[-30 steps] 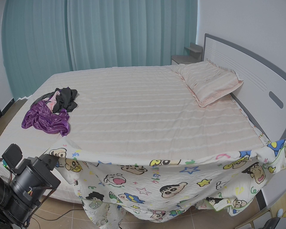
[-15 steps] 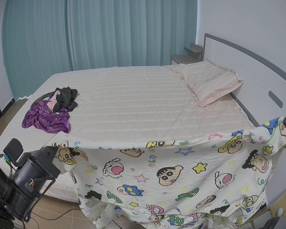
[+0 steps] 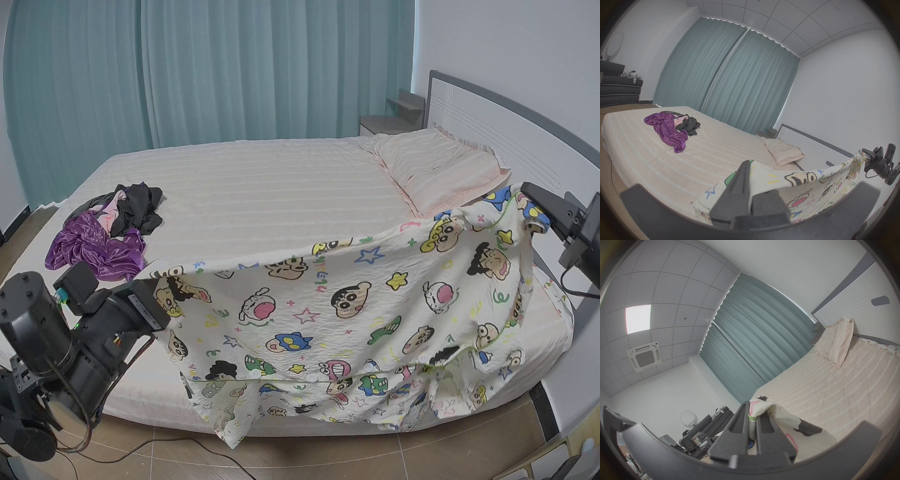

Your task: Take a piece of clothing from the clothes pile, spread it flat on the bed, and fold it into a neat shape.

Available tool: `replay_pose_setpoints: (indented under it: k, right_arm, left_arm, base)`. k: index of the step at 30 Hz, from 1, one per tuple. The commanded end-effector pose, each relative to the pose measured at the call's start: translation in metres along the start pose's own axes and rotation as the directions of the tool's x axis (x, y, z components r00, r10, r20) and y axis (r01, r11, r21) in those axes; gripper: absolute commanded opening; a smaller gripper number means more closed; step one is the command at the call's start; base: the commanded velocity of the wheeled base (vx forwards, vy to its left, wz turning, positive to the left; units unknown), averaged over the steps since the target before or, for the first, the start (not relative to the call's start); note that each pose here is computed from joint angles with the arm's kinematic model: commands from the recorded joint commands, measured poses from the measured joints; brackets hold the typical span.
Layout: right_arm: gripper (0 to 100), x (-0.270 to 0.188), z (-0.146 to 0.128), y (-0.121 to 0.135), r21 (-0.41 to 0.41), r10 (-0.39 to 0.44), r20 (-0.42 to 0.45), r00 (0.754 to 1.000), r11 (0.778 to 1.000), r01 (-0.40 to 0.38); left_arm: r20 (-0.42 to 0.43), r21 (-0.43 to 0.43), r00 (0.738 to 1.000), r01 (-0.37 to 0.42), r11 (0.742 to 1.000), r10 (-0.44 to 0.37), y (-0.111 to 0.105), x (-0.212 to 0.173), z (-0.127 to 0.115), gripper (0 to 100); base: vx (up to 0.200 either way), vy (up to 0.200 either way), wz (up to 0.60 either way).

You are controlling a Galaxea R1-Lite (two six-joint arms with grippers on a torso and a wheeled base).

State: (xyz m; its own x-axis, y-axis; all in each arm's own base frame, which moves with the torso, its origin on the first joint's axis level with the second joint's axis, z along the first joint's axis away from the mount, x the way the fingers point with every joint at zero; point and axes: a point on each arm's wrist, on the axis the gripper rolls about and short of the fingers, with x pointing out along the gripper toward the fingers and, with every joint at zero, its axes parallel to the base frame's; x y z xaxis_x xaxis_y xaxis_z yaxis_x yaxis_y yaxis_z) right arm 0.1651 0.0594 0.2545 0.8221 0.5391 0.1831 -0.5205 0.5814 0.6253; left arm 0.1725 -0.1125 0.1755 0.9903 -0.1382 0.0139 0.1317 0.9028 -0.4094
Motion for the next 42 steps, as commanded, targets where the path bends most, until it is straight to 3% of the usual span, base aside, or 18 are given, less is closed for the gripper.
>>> replay_pose_setpoints:
  k: [1, 9, 17, 21, 25, 31, 38, 42]
  right_arm:
    - [0, 0.043, -0.001, -0.038, 0.015, -0.110, -0.029, 0.994, 0.994, 0.110]
    - [0, 0.058, 0.001, -0.062, 0.013, -0.149, -0.001, 0.989, 0.989, 0.149]
    - [0, 0.081, -0.002, -0.087, 0.021, -0.188, -0.012, 0.982, 0.982, 0.188]
    - [0, 0.096, -0.019, -0.115, 0.049, -0.245, -0.071, 0.967, 0.967, 0.249]
    - [0, 0.108, -0.029, -0.140, 0.085, -0.254, -0.045, 0.966, 0.963, 0.257]
    - [0, 0.114, -0.045, -0.172, 0.111, -0.294, -0.055, 0.954, 0.948, 0.298]
    - [0, 0.120, -0.050, -0.187, 0.121, -0.316, -0.068, 0.946, 0.939, 0.322]
    - [0, 0.122, -0.054, -0.192, 0.124, -0.324, -0.077, 0.943, 0.935, 0.332]
  left_arm:
    - [-0.008, 0.014, 0.999, -0.046, 0.999, 0.046, -0.006, 0.043, -0.009, 0]
    - [0.004, 0.026, 0.993, -0.120, 0.992, 0.120, -0.001, 0.094, -0.019, 0]
    - [-0.029, 0.053, 0.985, -0.169, 0.984, 0.171, 0.007, 0.140, -0.048, 0]
    - [-0.101, 0.089, 0.968, -0.220, 0.971, 0.229, 0.023, 0.173, -0.095, 0]
    - [-0.113, 0.072, 0.959, -0.252, 0.965, 0.259, 0.035, 0.195, -0.117, 0]
    - [-0.135, 0.077, 0.953, -0.262, 0.962, 0.270, 0.040, 0.200, -0.131, 0]
    - [-0.136, 0.082, 0.947, -0.284, 0.955, 0.293, 0.050, 0.210, -0.139, 0]
    - [-0.144, 0.091, 0.941, -0.296, 0.951, 0.307, 0.056, 0.216, -0.148, 0]
  base:
    - [0.200, 0.000, 0.00]
    - [0.200, 0.000, 0.00]
    - [0.200, 0.000, 0.00]
    - [0.200, 0.000, 0.00]
    - [0.100, 0.000, 0.00]
    - [0.000, 0.000, 0.00]
    - [0.000, 0.000, 0.00]
    - [0.200, 0.000, 0.00]
